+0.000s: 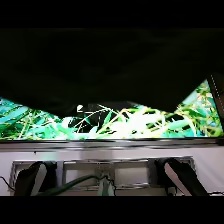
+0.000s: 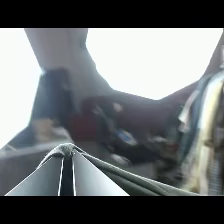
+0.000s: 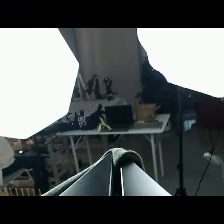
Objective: Fold the clothes and pants, and hang the long-sleeved shirts on hangers.
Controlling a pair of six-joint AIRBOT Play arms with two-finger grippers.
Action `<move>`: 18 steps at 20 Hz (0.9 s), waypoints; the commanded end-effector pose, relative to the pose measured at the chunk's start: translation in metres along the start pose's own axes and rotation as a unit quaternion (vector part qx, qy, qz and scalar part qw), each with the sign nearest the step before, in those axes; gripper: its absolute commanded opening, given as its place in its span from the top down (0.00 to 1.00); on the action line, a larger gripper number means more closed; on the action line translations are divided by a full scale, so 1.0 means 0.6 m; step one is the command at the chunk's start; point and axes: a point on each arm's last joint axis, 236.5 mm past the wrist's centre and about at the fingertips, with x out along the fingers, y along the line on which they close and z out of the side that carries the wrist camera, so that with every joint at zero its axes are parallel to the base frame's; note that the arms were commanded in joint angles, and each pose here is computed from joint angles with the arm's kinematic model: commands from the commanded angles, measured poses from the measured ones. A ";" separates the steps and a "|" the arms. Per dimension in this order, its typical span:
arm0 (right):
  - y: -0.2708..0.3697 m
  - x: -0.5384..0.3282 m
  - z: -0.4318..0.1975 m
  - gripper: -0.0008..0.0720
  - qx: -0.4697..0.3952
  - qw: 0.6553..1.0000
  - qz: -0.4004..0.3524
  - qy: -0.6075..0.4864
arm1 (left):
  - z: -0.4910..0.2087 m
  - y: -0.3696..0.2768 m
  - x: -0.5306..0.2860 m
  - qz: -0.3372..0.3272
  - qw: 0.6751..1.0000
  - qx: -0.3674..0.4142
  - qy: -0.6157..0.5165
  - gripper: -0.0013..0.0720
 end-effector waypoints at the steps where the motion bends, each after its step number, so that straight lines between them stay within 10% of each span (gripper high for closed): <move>1: 0.034 -0.058 0.024 0.95 -0.019 1.000 0.010 0.002 | 0.064 -0.011 -0.071 0.043 0.997 0.057 -0.032 0.98; 8: 0.040 -0.097 -0.030 0.95 -0.009 0.997 0.004 0.070 | 0.023 -0.042 -0.123 0.041 0.996 0.062 0.039 0.98; 18: -0.133 0.055 -0.488 0.95 0.098 0.933 -0.074 0.339 | -0.446 -0.011 0.033 -0.068 0.910 -0.184 0.365 0.98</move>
